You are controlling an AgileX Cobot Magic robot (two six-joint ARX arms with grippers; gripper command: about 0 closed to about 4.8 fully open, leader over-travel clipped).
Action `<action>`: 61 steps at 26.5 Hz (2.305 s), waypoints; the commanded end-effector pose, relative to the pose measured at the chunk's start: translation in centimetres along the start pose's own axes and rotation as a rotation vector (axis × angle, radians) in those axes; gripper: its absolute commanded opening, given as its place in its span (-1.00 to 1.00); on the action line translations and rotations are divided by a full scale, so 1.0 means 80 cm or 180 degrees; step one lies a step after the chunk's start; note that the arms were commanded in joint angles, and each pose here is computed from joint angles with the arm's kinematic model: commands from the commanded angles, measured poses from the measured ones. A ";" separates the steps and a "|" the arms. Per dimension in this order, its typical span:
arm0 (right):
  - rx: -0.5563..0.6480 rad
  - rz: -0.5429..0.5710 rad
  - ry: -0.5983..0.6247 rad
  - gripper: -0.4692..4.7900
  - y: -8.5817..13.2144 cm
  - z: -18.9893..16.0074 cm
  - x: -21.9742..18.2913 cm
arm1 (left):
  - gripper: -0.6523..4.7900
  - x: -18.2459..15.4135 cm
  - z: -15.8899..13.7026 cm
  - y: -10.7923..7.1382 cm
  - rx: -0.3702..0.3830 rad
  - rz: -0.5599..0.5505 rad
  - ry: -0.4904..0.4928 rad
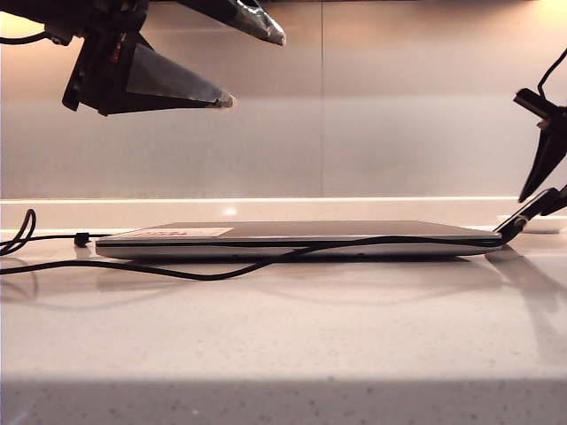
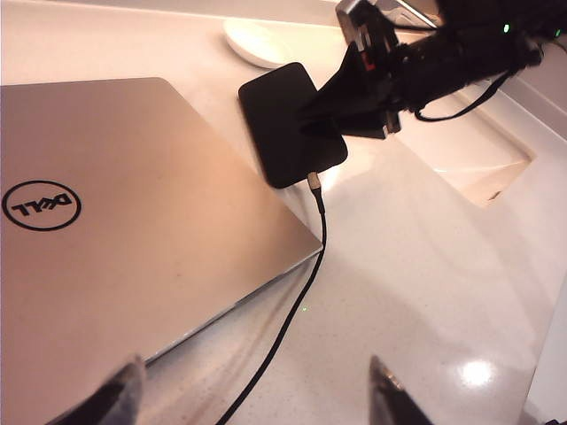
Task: Pick up the charging cable and the phone, plug the charging cable into the charging port on the phone, and finally place them back on the table.
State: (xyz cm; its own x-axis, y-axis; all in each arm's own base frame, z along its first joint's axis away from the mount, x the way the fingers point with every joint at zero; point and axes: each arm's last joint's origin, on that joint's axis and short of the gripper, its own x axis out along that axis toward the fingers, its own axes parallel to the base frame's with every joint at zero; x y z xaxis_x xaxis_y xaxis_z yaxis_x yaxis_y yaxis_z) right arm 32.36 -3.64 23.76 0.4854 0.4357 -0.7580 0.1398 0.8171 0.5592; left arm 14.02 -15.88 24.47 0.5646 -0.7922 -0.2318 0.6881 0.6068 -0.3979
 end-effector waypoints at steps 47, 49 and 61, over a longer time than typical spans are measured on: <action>-0.1704 -0.0178 -0.2244 -0.85 0.057 -0.189 -0.176 | -0.78 -0.090 0.029 0.059 0.0519 0.1148 -0.0344; -0.1762 -0.0140 -0.2391 -0.85 0.049 -0.200 -0.170 | -0.78 -0.091 0.020 0.061 0.0526 0.1143 -0.0366; -0.1826 -0.0099 -0.2562 -0.85 0.025 -0.231 -0.148 | -0.78 -0.084 -0.020 0.077 0.0661 0.1132 -0.0440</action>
State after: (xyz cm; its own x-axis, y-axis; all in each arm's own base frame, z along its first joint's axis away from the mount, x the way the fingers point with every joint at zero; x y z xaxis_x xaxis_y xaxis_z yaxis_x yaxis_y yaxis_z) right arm 10.94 -0.16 27.32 0.9559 0.2008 -0.2143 -0.1727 0.9746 0.1429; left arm 13.68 -6.89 21.89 0.8255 -0.5191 -0.2216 0.5026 0.8547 -0.1299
